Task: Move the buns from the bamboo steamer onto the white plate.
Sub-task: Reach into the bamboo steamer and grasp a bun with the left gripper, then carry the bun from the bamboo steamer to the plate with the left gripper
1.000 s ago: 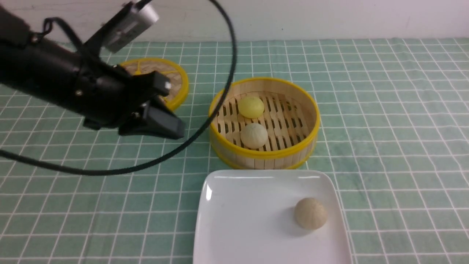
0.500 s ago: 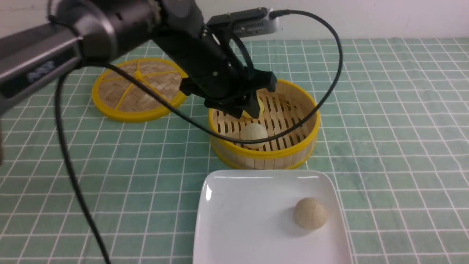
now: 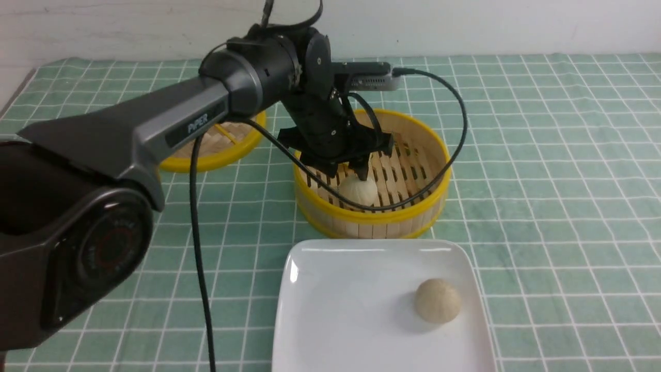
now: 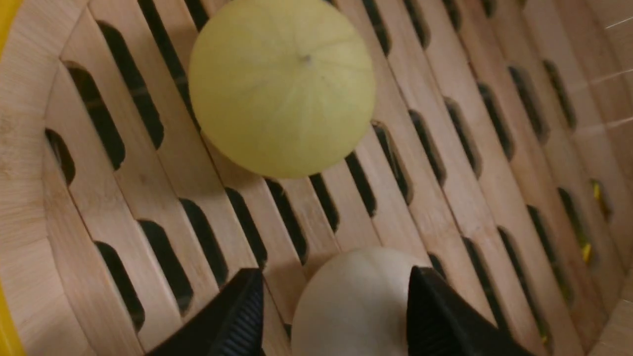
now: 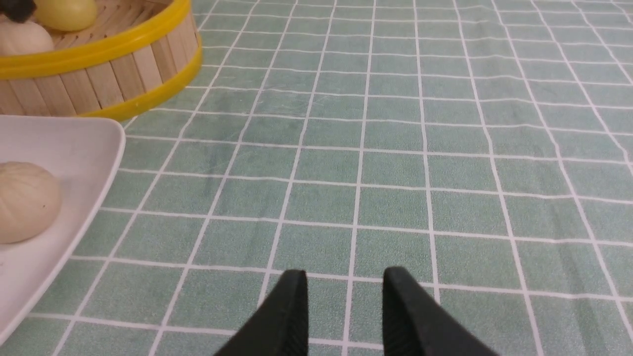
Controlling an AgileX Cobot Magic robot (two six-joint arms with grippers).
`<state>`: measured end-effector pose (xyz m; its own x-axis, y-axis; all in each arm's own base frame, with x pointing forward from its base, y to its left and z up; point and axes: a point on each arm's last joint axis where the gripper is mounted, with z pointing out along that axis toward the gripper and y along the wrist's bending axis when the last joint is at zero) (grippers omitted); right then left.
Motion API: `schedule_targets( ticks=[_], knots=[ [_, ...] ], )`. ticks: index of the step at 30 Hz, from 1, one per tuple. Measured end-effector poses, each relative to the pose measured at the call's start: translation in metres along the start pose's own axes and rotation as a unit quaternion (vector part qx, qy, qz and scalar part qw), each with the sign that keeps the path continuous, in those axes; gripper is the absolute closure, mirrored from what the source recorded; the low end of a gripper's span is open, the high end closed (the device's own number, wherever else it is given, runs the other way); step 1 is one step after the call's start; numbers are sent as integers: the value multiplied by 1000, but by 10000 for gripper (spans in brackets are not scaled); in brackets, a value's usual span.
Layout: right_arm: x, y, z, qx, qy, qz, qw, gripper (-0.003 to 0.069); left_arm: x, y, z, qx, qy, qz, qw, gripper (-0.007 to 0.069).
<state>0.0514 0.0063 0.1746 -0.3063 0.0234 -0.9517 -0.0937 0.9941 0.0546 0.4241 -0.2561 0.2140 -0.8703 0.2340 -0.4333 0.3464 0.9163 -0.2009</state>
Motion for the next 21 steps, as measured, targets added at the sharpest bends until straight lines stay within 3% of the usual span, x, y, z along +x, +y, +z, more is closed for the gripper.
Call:
schedule_targets(
  ticks=[3, 5, 10, 21],
  knots=[
    [0, 0, 0, 0, 0, 0, 1000, 419, 2, 1, 8, -1, 4, -1, 1000, 235],
    [0, 0, 0, 0, 0, 0, 1000, 419, 2, 1, 9, -1, 6, -2, 1000, 307],
    [0, 0, 0, 0, 0, 0, 1000, 419, -1, -2, -13, 0, 22, 1, 1000, 577],
    [0, 0, 0, 0, 0, 0, 1000, 419, 6, -21, -177, 17, -18, 74, 997, 599]
  ],
)
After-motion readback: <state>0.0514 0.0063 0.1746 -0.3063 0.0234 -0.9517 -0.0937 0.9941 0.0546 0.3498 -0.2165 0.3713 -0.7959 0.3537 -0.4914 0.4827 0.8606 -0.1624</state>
